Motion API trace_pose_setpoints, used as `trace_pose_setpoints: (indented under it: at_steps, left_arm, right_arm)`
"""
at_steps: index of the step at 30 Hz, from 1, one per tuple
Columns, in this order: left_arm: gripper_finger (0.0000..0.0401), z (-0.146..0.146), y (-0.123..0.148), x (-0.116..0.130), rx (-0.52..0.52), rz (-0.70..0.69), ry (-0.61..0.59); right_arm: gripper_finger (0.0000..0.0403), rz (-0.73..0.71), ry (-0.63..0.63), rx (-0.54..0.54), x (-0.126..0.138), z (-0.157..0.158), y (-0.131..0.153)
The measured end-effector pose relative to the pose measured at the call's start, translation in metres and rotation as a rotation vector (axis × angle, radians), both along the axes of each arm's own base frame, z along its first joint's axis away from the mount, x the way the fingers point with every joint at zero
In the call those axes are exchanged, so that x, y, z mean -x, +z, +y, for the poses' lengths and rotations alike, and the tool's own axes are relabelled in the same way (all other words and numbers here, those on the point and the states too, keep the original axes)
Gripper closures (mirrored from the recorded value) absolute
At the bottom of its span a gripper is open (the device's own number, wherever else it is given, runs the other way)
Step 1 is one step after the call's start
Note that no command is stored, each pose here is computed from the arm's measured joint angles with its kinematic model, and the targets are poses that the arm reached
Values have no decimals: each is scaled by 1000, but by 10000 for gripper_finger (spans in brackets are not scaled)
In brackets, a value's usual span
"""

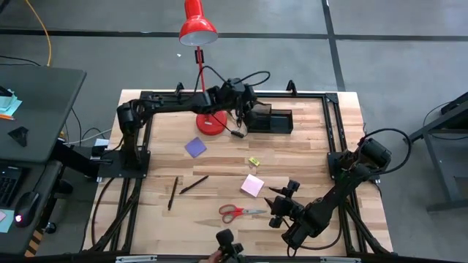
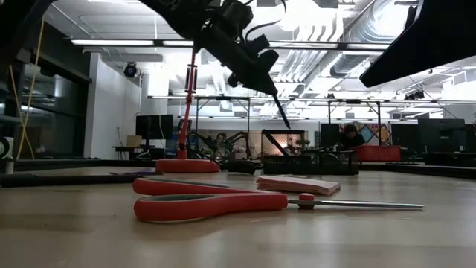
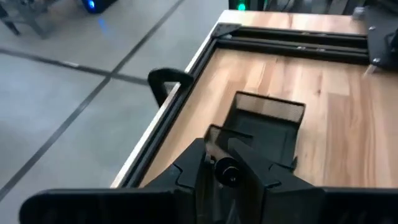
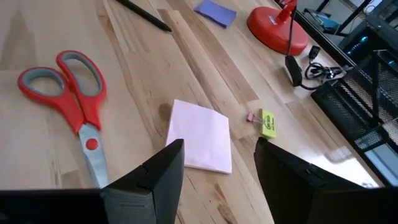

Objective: Pick and place office supplies into organizer
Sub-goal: Put the black pen into the black desk organizer

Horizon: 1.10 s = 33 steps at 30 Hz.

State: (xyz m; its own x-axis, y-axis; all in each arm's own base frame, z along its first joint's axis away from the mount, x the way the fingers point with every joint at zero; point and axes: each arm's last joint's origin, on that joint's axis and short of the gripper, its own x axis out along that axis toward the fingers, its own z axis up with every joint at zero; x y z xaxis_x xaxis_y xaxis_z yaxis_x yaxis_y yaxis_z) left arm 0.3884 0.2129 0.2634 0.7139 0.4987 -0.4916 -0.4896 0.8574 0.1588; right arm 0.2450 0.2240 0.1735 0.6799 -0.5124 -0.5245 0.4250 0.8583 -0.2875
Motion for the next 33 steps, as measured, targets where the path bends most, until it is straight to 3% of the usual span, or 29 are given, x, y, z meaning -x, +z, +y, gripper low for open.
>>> trace_pose_setpoints:
  at_steps: [9,19,33]
  left_arm:
    - [357,21,-8,12,73,57,4]
    - [320,22,-31,5,158,65,-96]
    - [367,22,-32,7,159,101,-79]
  right_arm:
    - [215,-21,-4,21,0,0,1]
    - [215,-28,-5,19,-1,0,1]
    - [215,-35,-9,15,-1,0,1]
